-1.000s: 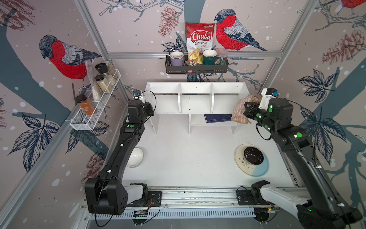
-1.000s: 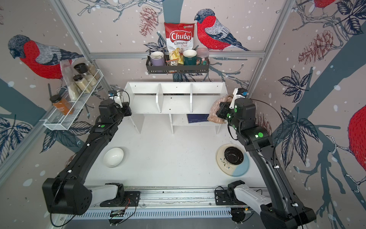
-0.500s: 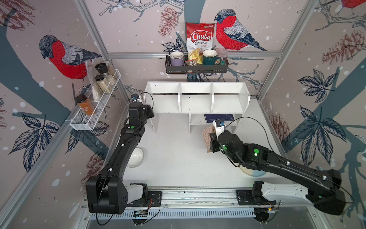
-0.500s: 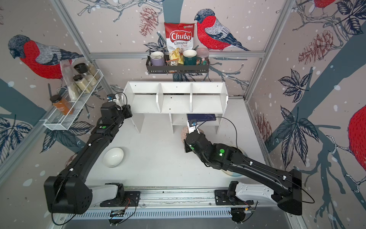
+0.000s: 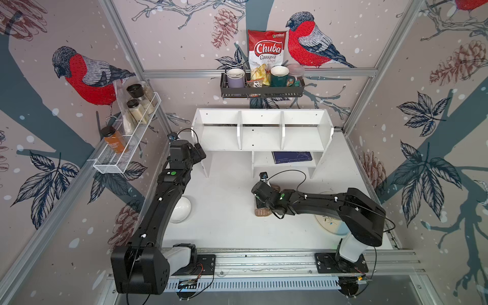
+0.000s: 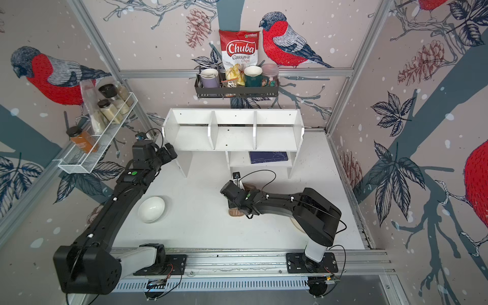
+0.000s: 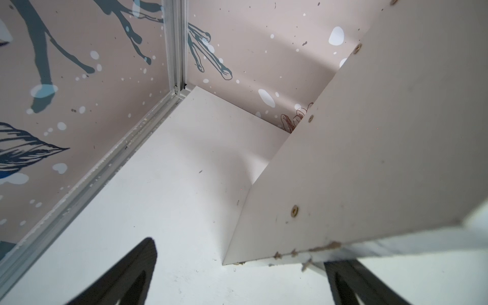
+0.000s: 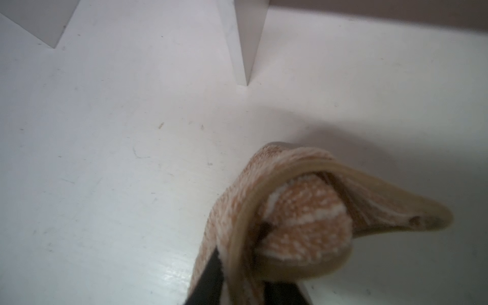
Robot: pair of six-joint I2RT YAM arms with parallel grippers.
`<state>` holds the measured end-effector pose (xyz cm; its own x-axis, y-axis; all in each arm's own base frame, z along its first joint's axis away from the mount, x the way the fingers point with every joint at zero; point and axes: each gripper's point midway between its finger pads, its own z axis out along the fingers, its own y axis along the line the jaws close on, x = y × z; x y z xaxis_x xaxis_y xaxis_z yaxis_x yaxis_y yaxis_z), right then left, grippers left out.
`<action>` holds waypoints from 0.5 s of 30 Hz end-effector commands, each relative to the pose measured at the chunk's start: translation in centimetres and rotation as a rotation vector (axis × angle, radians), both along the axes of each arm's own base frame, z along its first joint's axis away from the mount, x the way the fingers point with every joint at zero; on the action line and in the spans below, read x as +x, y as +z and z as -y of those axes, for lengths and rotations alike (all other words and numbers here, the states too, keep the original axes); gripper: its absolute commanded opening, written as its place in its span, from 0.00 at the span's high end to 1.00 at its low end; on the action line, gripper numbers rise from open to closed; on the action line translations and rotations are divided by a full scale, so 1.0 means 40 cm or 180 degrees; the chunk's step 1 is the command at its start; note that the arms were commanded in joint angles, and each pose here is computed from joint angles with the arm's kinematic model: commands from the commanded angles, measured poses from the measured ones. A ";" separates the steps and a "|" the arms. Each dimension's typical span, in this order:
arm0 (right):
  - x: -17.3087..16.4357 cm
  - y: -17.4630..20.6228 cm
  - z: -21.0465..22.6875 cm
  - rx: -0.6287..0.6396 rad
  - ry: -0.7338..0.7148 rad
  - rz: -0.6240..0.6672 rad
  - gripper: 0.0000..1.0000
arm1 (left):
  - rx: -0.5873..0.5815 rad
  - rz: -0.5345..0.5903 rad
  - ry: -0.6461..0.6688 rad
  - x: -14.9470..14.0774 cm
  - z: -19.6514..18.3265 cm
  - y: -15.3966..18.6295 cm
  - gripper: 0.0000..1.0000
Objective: Wipe the bookshelf clean with a cloth
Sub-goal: Place the cleaning item at the center of the board, then reset both arms
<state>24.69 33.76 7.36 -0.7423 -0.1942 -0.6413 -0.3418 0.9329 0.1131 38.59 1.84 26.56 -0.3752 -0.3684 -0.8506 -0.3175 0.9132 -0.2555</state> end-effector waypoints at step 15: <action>0.026 0.478 0.702 0.0735 -0.2082 0.1149 0.00 | 0.0488 0.0998 0.0863 -0.233 -0.130 0.094 0.02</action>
